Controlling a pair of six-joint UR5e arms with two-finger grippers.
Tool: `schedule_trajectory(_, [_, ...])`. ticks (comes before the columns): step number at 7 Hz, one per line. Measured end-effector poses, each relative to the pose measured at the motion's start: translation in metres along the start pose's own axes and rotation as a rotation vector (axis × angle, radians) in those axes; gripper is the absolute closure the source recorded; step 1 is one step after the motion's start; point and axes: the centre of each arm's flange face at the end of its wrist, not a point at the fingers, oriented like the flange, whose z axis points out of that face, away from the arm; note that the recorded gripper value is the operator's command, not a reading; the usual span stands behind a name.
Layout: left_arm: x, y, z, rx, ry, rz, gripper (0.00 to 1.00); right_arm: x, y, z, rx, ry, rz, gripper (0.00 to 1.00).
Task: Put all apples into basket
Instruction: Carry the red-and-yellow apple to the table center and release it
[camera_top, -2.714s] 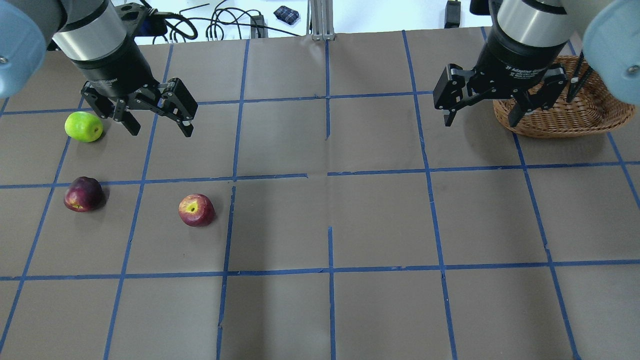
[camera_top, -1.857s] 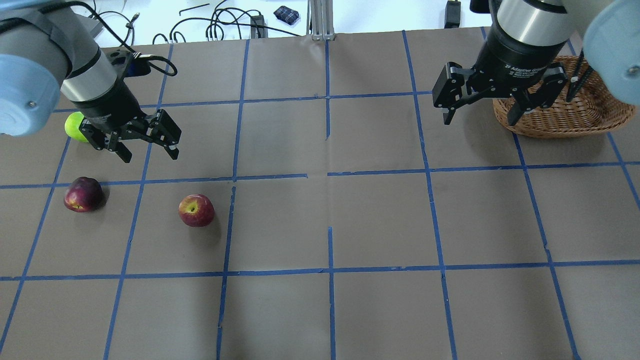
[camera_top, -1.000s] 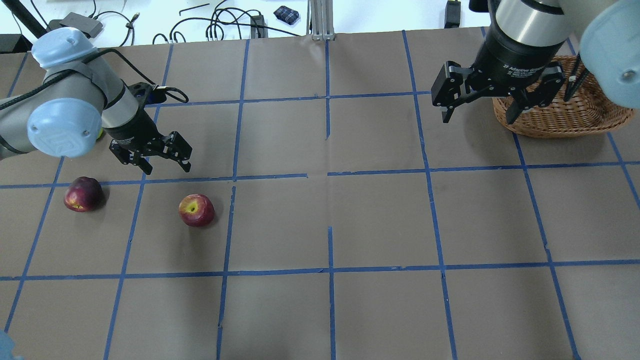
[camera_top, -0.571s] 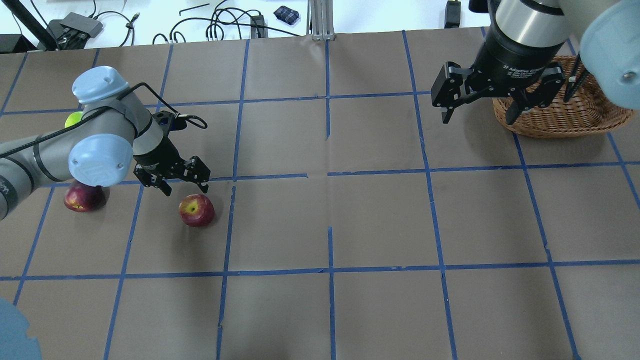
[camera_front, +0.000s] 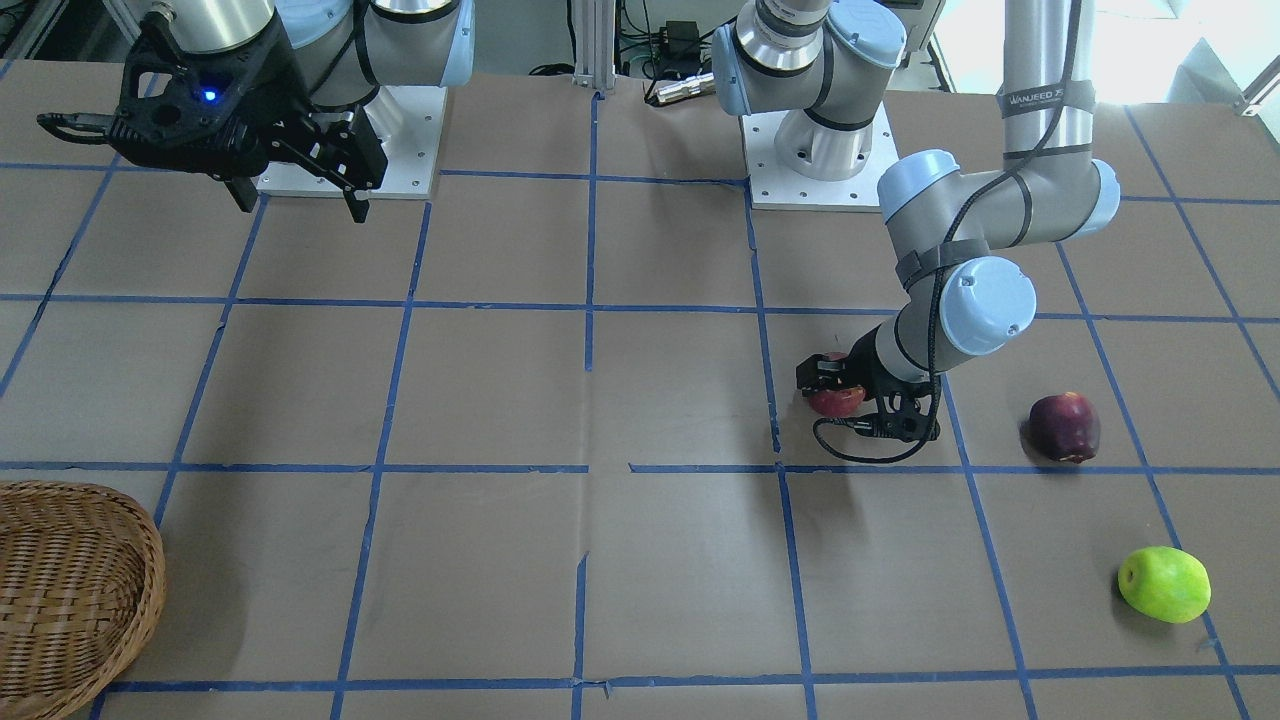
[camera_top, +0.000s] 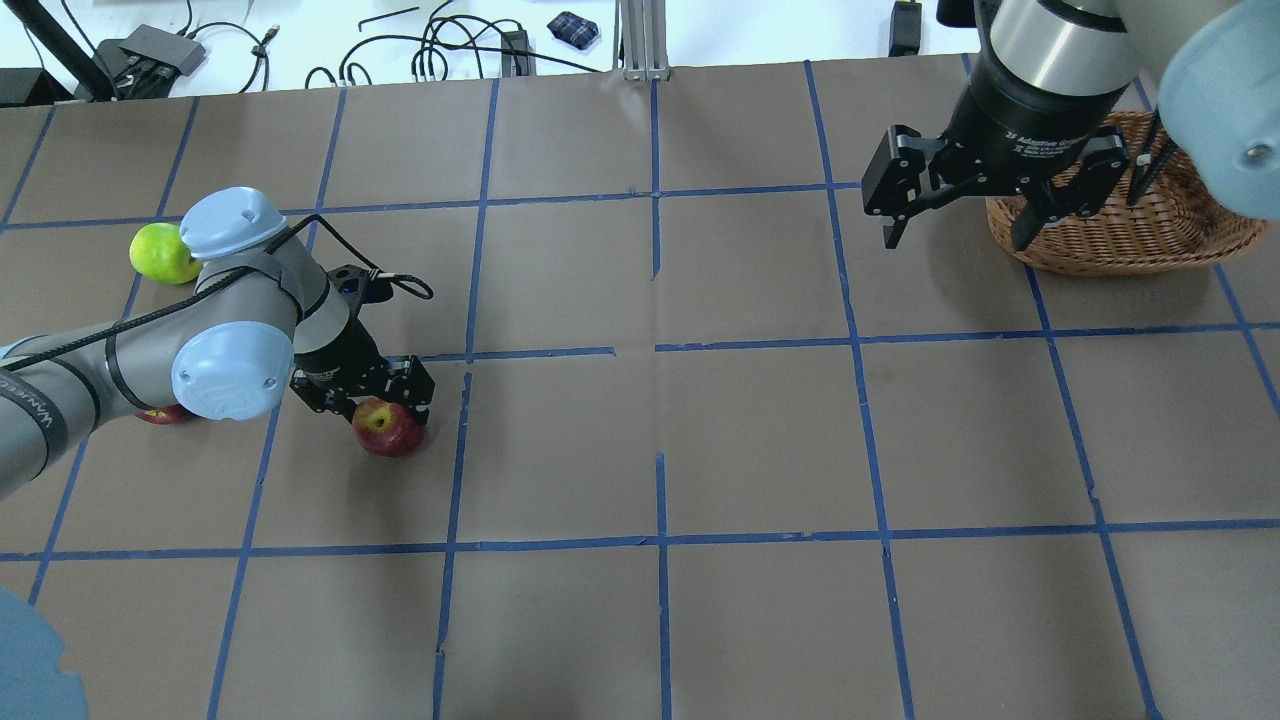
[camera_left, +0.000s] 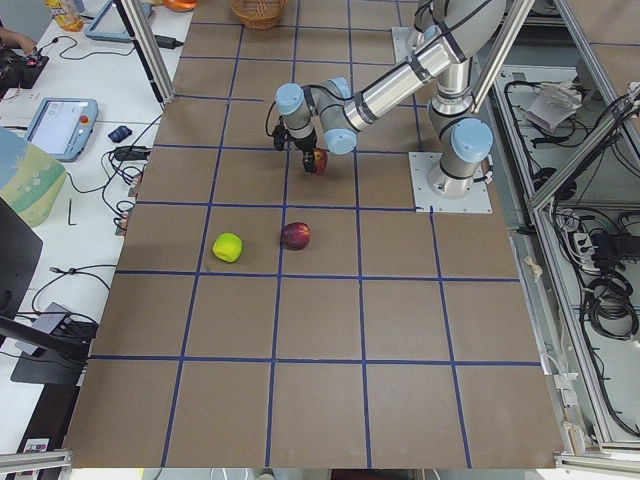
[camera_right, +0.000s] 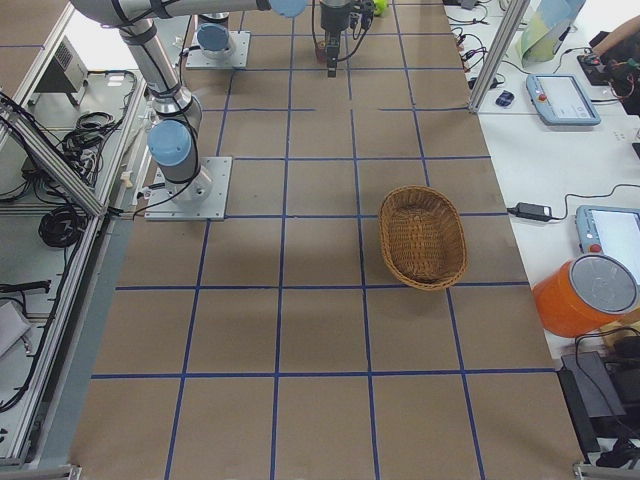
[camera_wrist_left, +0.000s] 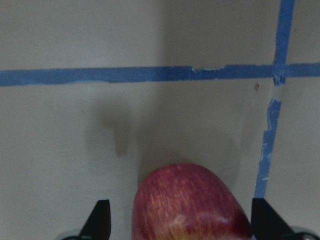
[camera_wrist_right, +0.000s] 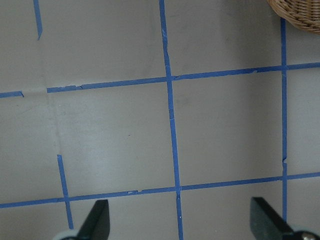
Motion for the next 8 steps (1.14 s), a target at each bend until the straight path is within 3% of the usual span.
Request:
schedule_trajectory(2, [0.011, 0.002, -0.018, 0.026, 0.008, -0.002, 1.00, 0.000, 0.000, 0.000, 0.000, -0.001, 0.000, 0.00])
schedule_trajectory(3, [0.034, 0.000, -0.032, 0.053, 0.042, -0.026, 1.00, 0.000, 0.000, 0.000, -0.001, 0.000, 0.000, 0.00])
schedule_trajectory(5, [0.147, -0.005, -0.052, 0.099, 0.111, -0.097, 1.00, 0.000, 0.000, 0.001, -0.002, 0.000, 0.000, 0.00])
schedule_trajectory(7, [0.268, 0.011, -0.039, 0.105, 0.115, -0.161, 1.00, 0.000, -0.001, 0.001, -0.004, 0.001, 0.000, 0.00])
schedule_trajectory(8, [0.309, 0.021, -0.022, 0.116, 0.119, -0.190, 0.61, 0.000, -0.001, 0.002, -0.004, 0.001, 0.000, 0.00])
